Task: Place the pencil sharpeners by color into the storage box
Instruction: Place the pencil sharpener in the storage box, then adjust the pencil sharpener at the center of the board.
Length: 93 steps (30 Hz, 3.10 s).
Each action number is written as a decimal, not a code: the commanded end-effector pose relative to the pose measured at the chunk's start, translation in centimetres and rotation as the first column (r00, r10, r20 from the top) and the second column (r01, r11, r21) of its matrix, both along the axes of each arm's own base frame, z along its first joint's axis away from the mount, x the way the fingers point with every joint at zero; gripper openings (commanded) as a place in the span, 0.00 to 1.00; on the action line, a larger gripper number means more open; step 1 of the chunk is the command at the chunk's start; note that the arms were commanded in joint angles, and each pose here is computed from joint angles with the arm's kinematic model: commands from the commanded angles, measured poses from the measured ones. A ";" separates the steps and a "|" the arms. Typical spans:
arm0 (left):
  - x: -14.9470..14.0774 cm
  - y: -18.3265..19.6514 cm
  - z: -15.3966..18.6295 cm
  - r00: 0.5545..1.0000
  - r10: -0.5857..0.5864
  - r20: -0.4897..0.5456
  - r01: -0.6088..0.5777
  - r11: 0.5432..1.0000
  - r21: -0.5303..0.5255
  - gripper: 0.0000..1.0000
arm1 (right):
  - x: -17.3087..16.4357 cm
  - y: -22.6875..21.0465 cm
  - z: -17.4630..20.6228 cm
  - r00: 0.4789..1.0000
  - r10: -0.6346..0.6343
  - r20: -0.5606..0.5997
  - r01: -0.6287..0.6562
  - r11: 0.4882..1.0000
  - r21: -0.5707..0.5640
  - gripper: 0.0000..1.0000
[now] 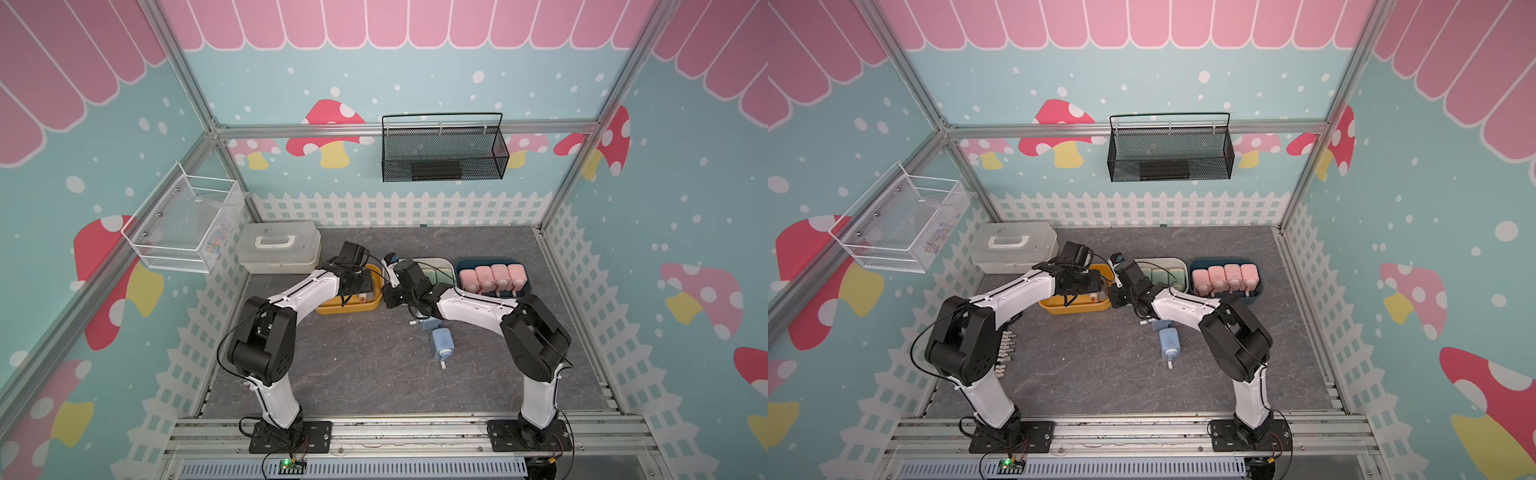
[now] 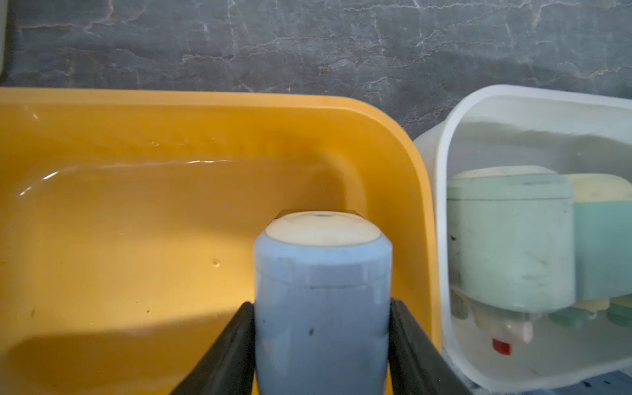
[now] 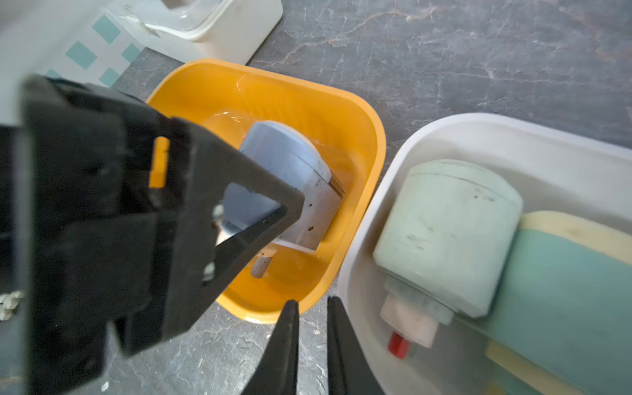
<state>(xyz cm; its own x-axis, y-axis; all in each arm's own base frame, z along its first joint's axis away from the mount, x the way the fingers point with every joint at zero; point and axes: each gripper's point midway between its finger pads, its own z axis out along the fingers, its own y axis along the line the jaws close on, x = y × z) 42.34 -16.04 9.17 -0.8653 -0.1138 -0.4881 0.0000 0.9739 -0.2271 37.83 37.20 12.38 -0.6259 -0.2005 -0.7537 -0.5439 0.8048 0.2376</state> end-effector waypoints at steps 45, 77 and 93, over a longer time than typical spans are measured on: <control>1.6 -3.8 0.3 0.995 -0.082 -0.053 0.081 0.997 -0.011 0.54 | -6.5 -10.7 2.8 0.984 -0.106 0.144 0.119 0.989 -0.089 0.95; 0.5 -2.5 3.0 0.998 -0.056 0.012 0.056 0.998 -0.001 0.99 | -6.8 -12.7 0.6 0.984 -0.126 0.123 0.147 0.973 -0.179 0.99; -0.6 -3.0 5.9 0.989 -0.046 0.142 0.050 0.998 -0.027 0.99 | -7.5 -14.5 -0.5 0.988 -0.141 0.058 0.149 0.976 -0.161 0.98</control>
